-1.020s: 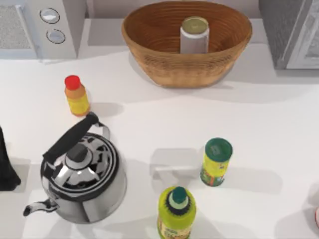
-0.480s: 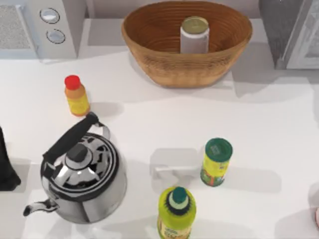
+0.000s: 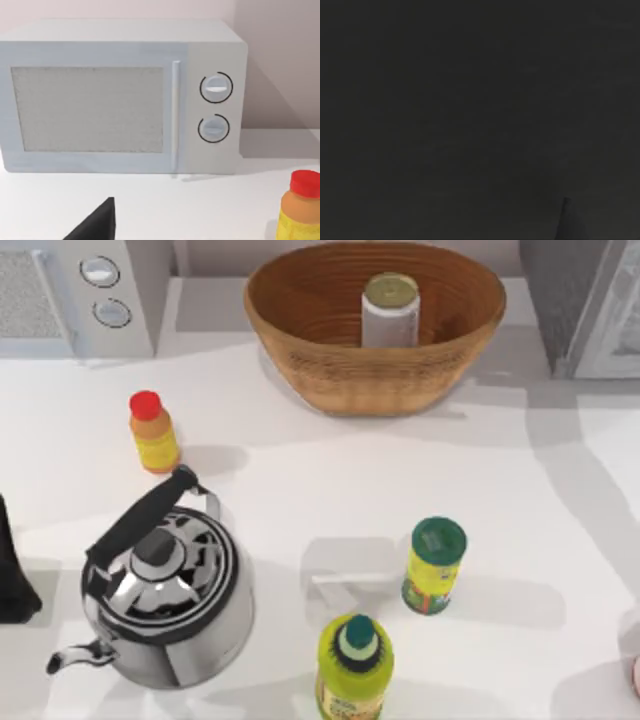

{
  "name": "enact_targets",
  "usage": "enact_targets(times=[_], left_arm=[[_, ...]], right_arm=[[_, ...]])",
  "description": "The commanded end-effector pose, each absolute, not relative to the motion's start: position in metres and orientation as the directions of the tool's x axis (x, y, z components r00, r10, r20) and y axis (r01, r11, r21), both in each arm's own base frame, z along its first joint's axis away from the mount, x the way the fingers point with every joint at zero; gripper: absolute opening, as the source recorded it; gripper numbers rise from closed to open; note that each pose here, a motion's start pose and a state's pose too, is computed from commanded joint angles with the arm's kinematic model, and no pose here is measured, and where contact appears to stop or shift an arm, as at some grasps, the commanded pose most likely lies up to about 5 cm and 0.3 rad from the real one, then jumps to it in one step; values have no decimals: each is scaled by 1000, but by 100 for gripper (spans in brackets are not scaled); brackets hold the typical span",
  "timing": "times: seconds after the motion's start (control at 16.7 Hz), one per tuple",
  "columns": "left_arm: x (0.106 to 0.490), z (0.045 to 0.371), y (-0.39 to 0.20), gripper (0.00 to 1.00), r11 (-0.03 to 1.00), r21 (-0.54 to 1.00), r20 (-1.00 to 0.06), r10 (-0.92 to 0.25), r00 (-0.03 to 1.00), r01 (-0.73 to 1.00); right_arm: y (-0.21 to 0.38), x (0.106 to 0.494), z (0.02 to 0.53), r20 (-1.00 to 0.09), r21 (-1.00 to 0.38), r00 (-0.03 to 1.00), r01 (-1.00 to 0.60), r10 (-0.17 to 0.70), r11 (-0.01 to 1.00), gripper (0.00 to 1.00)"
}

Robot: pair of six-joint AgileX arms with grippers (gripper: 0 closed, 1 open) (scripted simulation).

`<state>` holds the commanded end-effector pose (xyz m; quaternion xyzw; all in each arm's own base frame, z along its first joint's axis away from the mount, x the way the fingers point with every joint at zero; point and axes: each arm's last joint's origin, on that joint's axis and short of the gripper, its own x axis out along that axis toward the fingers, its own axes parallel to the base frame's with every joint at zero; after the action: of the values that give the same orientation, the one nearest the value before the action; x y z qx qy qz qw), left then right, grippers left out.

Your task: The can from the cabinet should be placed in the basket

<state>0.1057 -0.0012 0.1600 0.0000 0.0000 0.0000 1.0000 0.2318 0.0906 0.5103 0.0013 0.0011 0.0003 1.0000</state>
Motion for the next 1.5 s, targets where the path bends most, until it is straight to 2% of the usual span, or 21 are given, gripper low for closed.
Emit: enact_targets(times=[0.36,0.42,0.48,0.96,1.32,1.5], left_arm=[[106,160,-1,100,1000,0,0,0,1000,0],[106,160,-1,100,1000,0,0,0,1000,0],[106,160,-1,100,1000,0,0,0,1000,0],[106,160,-1,100,1000,0,0,0,1000,0],[106,160,-1,100,1000,0,0,0,1000,0],[106,160,-1,100,1000,0,0,0,1000,0]], right_arm=[[98,227,510,-2,2,1000,-1,1,1000,100],[89,220,516,18,0,999,39,-39,999,100],[89,220,516,19,0,999,39,-39,999,100],[88,270,516,18,0,999,39,-39,999,100],[85,257,516,29,3,999,31,-31,1000,100],[73,239,505,37,6,999,24,-25,1000,100]])
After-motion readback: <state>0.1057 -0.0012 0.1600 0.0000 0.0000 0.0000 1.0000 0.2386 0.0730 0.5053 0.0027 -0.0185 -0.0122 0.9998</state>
